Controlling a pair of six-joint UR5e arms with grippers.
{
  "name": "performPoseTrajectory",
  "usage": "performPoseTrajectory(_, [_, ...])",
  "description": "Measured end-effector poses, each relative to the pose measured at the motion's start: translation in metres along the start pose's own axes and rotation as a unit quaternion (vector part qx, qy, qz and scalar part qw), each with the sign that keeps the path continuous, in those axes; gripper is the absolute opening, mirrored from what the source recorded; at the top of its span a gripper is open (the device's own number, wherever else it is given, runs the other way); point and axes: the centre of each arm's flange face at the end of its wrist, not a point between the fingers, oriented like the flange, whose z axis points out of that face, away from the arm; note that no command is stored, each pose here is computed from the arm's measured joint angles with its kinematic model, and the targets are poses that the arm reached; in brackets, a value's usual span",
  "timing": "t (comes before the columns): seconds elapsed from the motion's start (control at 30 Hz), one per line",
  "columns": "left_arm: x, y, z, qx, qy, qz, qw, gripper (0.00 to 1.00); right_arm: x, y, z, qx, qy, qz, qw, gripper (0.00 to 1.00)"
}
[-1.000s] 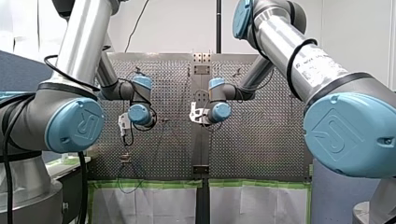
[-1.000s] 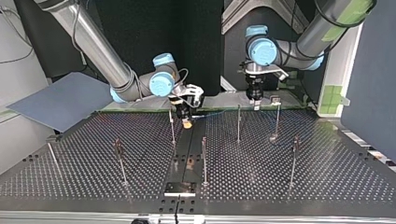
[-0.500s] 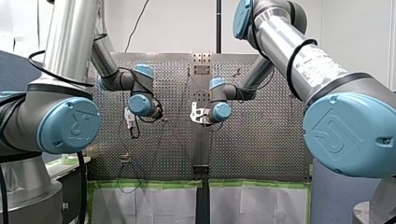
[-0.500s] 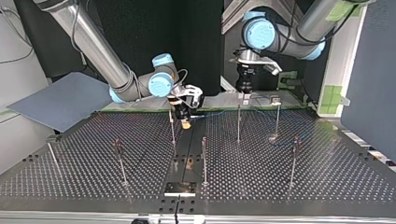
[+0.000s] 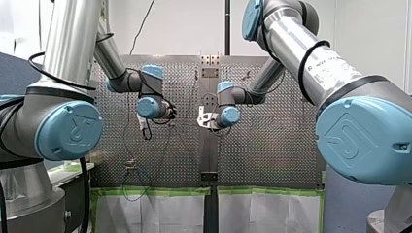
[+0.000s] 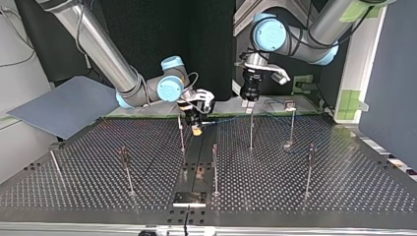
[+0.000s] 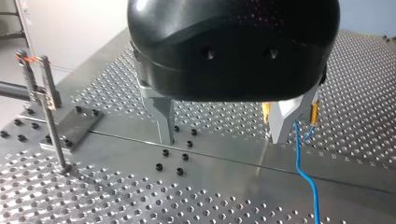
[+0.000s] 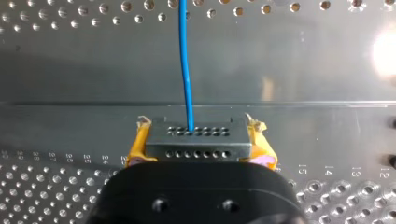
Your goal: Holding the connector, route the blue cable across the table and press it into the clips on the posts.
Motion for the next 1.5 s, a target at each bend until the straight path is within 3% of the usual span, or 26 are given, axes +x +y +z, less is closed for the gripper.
performPoseTrajectory(0.33, [0.012,-0.01,0.027,-0.011,0.002,0.018,0.9998,1.0,0.0,-0.002,-0.001,0.002,-0.001,0.0002,1.0,0.0])
performPoseTrajectory(0.6, [0.037,-0.015,0.037,-0.015,0.03,0.021,0.9992,1.0,0.0,0.0,0.0,0.0,0.0,0.0003,1.0,0.0])
performPoseTrajectory(0.83, [0.049,-0.017,0.048,-0.019,0.039,0.022,0.9988,1.0,0.0,0.0,0.0,0.0,0.0,-0.0001,1.0,0.0])
performPoseTrajectory(1.23, [0.051,-0.022,0.089,-0.043,0.007,0.012,0.999,1.0,-0.001,-0.002,0.0,0.003,-0.001,0.0001,1.0,0.0])
performPoseTrajectory(1.5, [0.061,-0.027,0.103,-0.035,0.014,0.01,0.9992,1.0,0.0,0.001,0.0,0.001,0.0,0.0003,1.0,0.0])
